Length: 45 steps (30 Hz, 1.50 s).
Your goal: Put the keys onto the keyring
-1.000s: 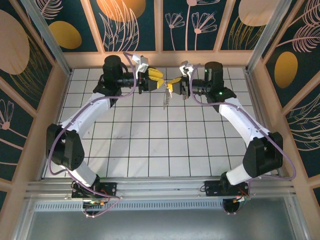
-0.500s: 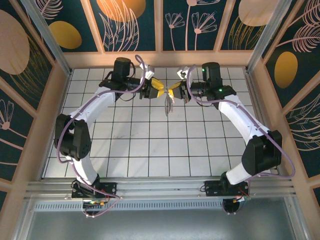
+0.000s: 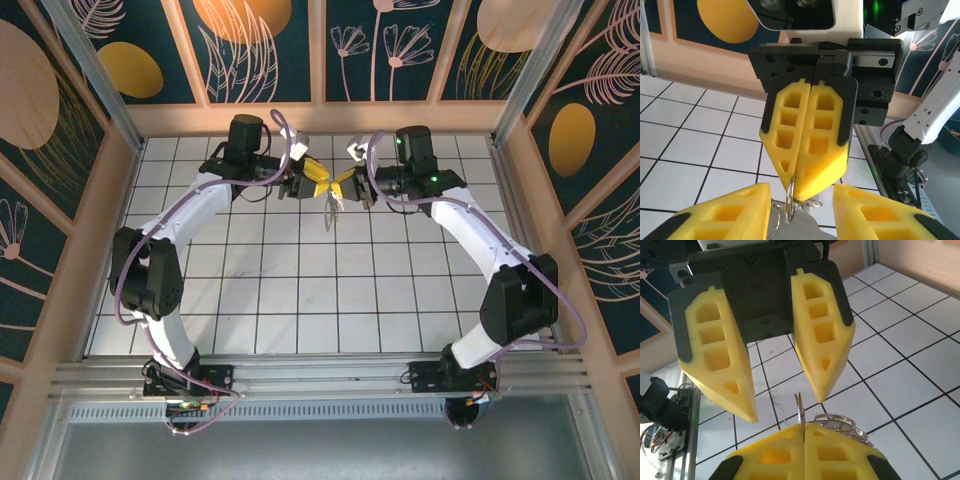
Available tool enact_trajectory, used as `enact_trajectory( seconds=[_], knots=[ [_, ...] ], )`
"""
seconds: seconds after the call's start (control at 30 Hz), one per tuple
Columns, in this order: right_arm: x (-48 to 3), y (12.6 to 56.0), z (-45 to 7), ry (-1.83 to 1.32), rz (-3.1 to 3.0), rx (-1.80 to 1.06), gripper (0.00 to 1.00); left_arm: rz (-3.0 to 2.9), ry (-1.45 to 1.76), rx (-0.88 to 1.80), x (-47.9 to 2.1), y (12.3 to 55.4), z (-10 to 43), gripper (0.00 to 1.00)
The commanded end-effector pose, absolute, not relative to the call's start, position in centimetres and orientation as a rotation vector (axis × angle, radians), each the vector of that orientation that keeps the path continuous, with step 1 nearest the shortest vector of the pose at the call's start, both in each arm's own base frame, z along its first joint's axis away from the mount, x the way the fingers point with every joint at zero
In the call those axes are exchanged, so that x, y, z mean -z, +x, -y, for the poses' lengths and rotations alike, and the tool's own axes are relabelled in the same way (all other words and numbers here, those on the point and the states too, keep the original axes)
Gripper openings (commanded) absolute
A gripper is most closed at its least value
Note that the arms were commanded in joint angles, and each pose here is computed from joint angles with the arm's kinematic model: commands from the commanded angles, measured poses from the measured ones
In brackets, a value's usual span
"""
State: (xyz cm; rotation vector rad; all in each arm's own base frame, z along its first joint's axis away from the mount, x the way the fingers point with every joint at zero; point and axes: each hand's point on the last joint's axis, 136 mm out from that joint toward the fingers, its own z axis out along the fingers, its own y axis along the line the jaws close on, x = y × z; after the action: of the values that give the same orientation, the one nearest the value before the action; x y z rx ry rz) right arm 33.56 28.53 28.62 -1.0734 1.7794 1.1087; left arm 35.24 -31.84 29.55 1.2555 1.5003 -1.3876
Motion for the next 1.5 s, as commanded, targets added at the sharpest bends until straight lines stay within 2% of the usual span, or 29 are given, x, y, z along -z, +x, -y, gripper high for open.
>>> enact_trajectory(
  seconds=[0.0, 0.1, 0.3, 0.6, 0.83, 0.9, 1.0, 1.1, 1.47],
  knots=[
    [-30.4, 33.3, -29.3, -1.124, -1.698, -1.117, 0.00, -1.463, 1.276, 1.416, -30.0, 35.2, 31.7, 0.37],
    [-30.5, 33.3, -29.4, -1.126, -1.695, -1.118, 0.00, -1.461, 1.279, 1.425, -29.8, 35.1, 31.8, 0.36],
    [-30.5, 33.4, -29.4, -1.121, -1.698, -1.113, 0.00, -1.447, 1.289, 1.451, -29.8, 34.8, 31.8, 0.27],
    [-30.6, 33.6, -29.4, -1.117, -1.690, -1.107, 0.00, -1.449, 1.296, 1.467, -29.1, 34.4, 31.6, 0.25],
    [-30.5, 33.7, -29.4, -1.116, -1.690, -1.110, 0.00, -1.434, 1.303, 1.484, -29.3, 34.2, 31.6, 0.10],
    [-30.5, 33.7, -29.4, -1.115, -1.692, -1.110, 0.00, -1.434, 1.303, 1.490, -29.3, 34.1, 31.6, 0.11],
    [-30.6, 33.7, -29.4, -1.115, -1.689, -1.106, 0.00, -1.440, 1.301, 1.491, -29.1, 34.1, 31.6, 0.21],
    [-30.6, 33.7, -29.3, -1.113, -1.691, -1.104, 0.00, -1.437, 1.304, 1.493, -29.1, 33.9, 31.5, 0.21],
    [-30.9, 33.7, -29.4, -1.107, -1.682, -1.112, 0.00, -1.411, 1.321, 1.502, -29.2, 33.2, 31.5, 0.00]
  ],
)
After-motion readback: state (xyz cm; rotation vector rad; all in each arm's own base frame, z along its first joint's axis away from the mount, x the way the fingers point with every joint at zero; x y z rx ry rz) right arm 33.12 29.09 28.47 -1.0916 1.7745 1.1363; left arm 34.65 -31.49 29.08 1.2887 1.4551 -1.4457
